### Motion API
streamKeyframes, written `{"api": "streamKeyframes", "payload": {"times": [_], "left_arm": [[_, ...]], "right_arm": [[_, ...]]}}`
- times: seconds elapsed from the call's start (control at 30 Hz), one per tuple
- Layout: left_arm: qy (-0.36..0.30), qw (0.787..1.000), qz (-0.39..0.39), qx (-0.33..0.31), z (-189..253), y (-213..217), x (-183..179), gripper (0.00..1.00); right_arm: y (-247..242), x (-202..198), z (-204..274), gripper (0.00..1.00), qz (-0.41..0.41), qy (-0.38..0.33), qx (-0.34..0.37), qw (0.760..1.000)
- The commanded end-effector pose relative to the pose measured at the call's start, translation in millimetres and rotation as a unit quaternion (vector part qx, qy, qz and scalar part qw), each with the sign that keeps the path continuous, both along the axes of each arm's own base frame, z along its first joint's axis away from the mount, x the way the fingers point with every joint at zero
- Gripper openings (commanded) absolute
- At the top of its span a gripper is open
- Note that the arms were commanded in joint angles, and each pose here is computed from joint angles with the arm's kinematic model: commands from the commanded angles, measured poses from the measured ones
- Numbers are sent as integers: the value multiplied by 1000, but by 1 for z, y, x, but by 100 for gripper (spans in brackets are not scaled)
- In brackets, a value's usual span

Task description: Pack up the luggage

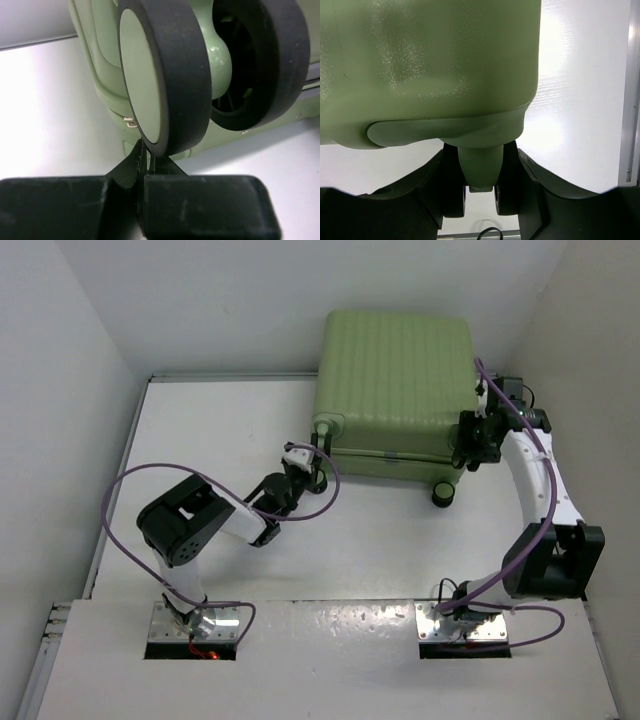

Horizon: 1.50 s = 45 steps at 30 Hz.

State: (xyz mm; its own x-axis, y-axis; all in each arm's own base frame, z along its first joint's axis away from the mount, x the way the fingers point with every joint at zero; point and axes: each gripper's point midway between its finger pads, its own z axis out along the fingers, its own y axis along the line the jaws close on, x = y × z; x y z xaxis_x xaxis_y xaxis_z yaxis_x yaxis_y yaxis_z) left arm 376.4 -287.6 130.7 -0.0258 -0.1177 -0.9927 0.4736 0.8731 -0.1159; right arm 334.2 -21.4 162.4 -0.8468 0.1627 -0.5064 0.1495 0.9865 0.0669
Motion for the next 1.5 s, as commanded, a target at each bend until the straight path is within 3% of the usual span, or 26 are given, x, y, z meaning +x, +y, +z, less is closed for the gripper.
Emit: {"api": "streamKeyframes", "payload": {"times": [0.0,0.67,0.87,0.93,1.0,1.03,1.07,1.1,1.13,1.17,1.33,1.47], "left_arm": [[-31,943,-326,-63,45,-115,-135,0],[-93,913,-388,-86,68,-188,-154,0],[-85,923,-364,-93,69,-188,-145,0],[-72,935,-336,-87,68,-175,-136,0],[-26,952,-300,-54,49,-160,-126,12],[-12,961,-273,-51,48,-146,-112,32],[-10,964,-260,-61,64,-134,-108,42],[29,968,-246,-35,43,-117,-104,49],[41,975,-215,-37,42,-93,-85,60],[51,979,-196,-37,41,-76,-78,65],[76,988,-128,-39,41,22,-51,68],[89,989,-114,-34,23,50,-40,62]], "right_arm": [[71,22,37,0,65,-75,137,986],[77,14,32,0,70,-66,156,983],[74,6,27,0,72,-63,144,985],[73,4,27,0,71,-64,140,986],[71,3,27,0,71,-66,134,986],[70,2,28,0,71,-67,133,986],[70,3,29,0,73,-68,131,986],[70,4,29,0,71,-68,132,986],[70,4,28,0,71,-66,133,986],[71,4,28,0,69,-66,134,986],[71,5,24,0,74,-63,133,986],[71,5,22,0,77,-62,134,986]]}}
